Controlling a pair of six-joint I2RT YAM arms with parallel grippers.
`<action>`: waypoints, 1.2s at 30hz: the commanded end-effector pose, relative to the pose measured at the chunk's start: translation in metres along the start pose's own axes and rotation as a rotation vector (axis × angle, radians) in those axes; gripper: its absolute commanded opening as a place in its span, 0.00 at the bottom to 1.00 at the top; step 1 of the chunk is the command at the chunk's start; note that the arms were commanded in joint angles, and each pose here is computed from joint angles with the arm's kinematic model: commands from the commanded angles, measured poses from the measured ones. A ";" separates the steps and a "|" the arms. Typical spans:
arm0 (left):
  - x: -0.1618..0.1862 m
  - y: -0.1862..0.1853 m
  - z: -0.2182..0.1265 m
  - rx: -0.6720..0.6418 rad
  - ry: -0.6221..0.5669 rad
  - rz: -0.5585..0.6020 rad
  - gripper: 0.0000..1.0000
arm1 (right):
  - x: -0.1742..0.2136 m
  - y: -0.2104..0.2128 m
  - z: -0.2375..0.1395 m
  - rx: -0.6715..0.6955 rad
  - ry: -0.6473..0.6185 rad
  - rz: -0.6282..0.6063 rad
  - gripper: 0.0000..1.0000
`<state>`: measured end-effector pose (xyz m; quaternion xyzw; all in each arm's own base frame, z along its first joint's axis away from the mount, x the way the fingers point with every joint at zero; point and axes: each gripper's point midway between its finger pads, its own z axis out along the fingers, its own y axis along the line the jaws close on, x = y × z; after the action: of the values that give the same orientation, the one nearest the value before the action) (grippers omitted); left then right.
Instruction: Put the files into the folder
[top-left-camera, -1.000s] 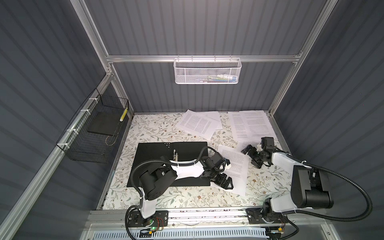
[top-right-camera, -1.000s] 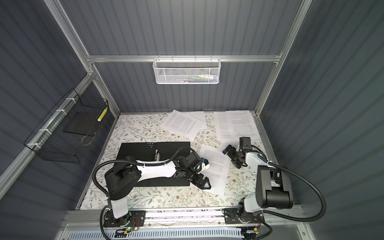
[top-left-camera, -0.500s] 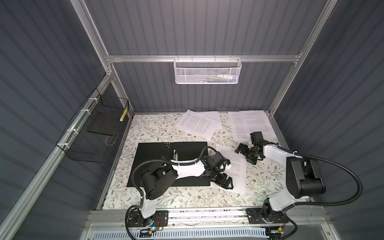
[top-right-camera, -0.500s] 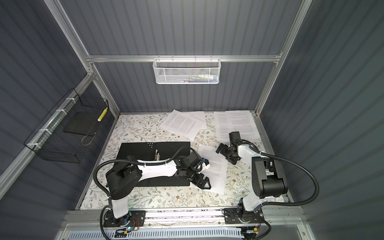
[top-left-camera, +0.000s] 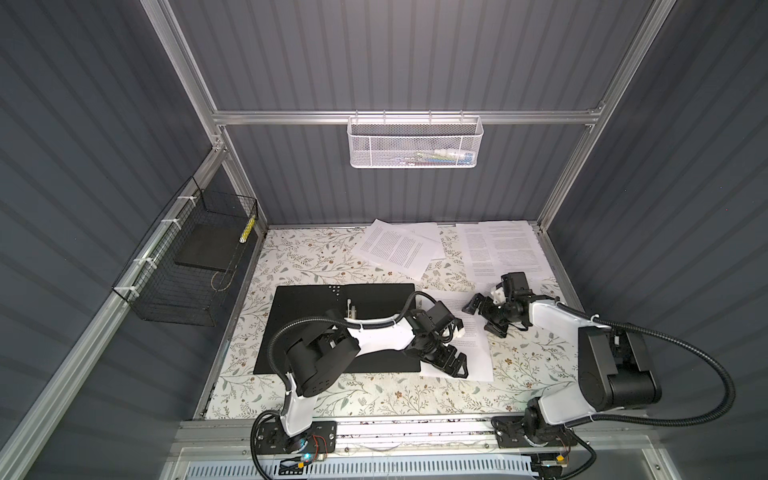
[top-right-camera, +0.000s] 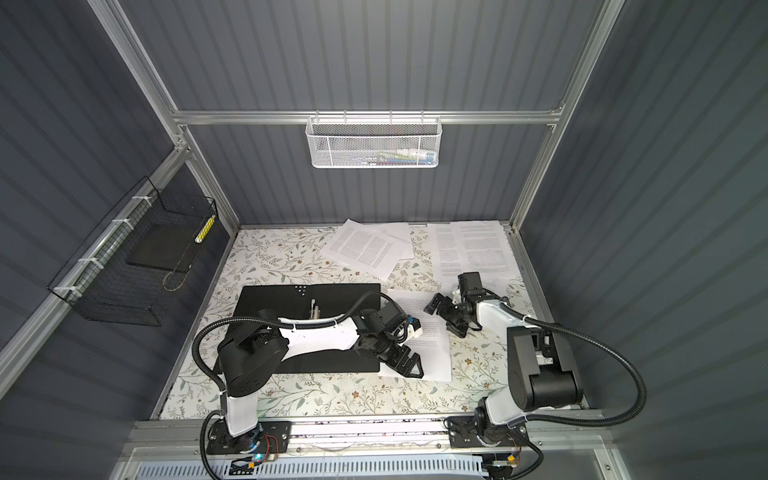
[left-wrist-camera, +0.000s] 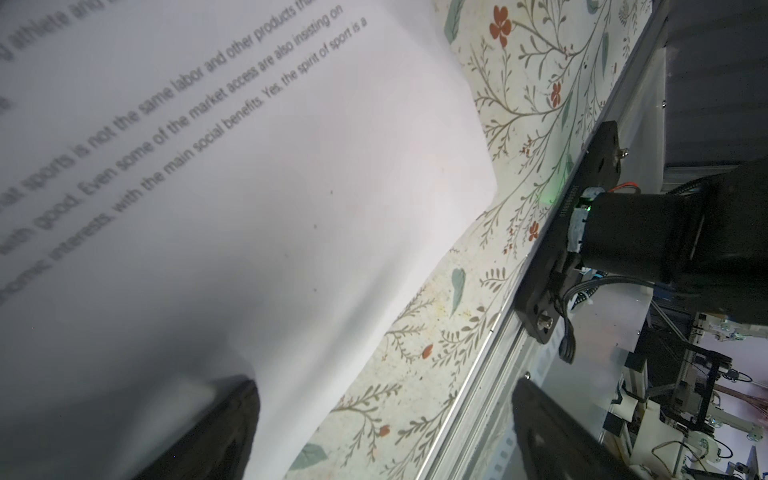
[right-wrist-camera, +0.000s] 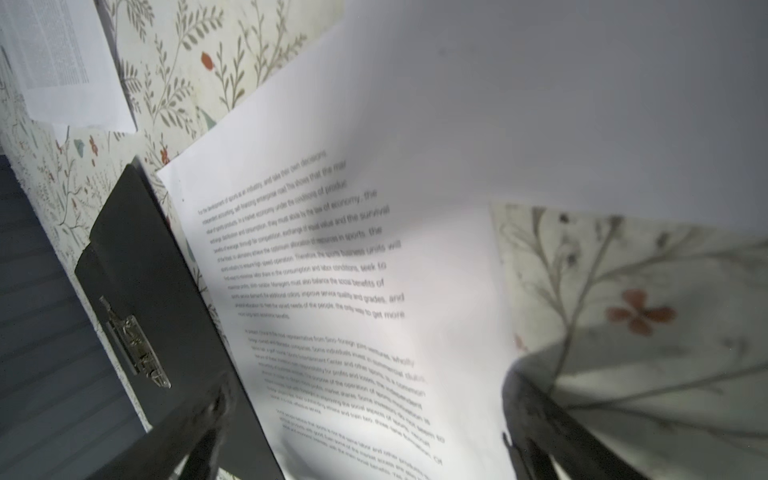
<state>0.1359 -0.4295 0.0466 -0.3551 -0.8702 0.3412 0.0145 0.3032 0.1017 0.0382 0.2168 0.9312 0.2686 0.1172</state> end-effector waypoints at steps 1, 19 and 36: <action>0.045 0.051 0.028 -0.132 0.157 -0.083 0.96 | 0.035 -0.008 0.001 -0.022 0.097 0.044 0.99; 0.039 0.076 0.011 -0.197 0.133 -0.107 0.94 | 0.061 -0.024 -0.026 -0.029 0.023 0.058 0.99; 0.059 0.068 0.000 -0.181 0.169 -0.091 0.94 | -0.029 -0.031 -0.025 -0.001 -0.100 0.206 0.99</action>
<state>0.1488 -0.4103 0.0440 -0.3679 -0.8715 0.3243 -0.0001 0.2918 0.0580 0.0435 0.3149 0.9025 0.2635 0.1300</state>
